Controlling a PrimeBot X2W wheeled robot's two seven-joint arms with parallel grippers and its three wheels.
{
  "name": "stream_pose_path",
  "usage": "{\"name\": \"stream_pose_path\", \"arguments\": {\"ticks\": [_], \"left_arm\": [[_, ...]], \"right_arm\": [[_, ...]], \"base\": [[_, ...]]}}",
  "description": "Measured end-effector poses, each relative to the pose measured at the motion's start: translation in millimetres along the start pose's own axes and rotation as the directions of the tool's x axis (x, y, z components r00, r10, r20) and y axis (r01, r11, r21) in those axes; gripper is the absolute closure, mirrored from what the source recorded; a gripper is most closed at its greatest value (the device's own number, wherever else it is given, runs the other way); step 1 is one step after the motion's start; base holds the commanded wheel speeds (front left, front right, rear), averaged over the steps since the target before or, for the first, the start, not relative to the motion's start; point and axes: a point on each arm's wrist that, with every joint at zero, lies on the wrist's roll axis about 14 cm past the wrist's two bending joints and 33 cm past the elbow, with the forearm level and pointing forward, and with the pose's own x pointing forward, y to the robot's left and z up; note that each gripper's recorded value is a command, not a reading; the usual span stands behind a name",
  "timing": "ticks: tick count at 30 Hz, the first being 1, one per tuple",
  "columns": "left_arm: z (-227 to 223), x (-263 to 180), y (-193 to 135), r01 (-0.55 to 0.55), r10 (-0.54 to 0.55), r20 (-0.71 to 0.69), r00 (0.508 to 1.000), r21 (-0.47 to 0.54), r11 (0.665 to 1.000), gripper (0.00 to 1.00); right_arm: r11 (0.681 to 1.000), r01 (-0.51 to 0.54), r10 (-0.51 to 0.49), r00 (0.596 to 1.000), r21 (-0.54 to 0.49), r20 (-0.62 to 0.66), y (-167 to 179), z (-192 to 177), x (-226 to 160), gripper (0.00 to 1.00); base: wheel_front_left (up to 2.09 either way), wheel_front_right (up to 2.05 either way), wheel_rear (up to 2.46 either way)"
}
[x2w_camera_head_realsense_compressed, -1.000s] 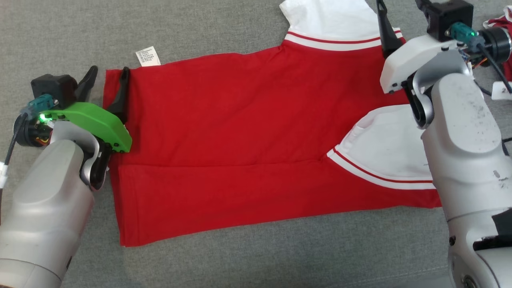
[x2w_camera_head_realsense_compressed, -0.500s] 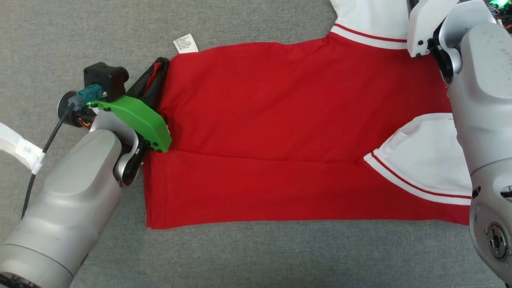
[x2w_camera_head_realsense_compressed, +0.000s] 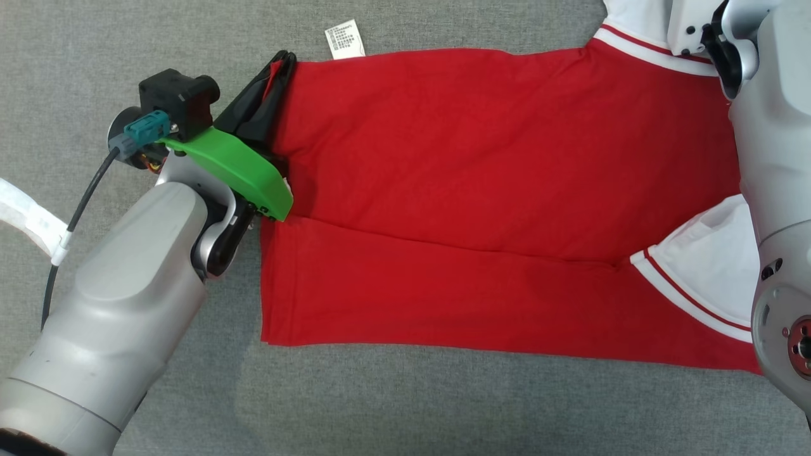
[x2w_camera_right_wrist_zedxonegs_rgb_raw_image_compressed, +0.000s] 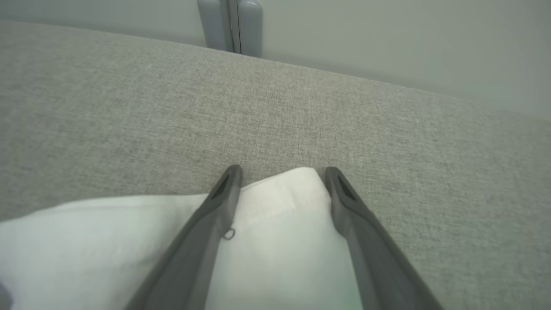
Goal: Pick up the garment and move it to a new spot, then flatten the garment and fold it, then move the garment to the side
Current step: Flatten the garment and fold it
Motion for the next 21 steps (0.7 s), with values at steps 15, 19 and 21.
{"name": "stream_pose_path", "arguments": {"ticks": [15, 19, 21], "left_arm": [[19, -4, 4, -0.028, 0.028, 0.067, 0.997, -0.007, 1.0, 1.0], [27, -10, 3, -0.041, 0.042, 0.096, 0.995, -0.006, 0.999, 1.0], [30, -14, 2, -0.047, 0.047, 0.107, 0.993, -0.002, 0.999, 1.0]], "right_arm": [[0.993, 0.109, -0.117, 0.972, 0.05, 0.203, -31, 39, -22, 1.0], [0.991, 0.111, -0.129, 0.949, 0.08, 0.288, -34, 51, -35, 1.0], [0.989, 0.103, -0.135, 0.929, 0.109, 0.345, -35, 59, -45, 1.0]], "base": [[0.0, 0.0, 0.0], [0.0, 0.0, 0.0], [0.0, 0.0, 0.0]]}}
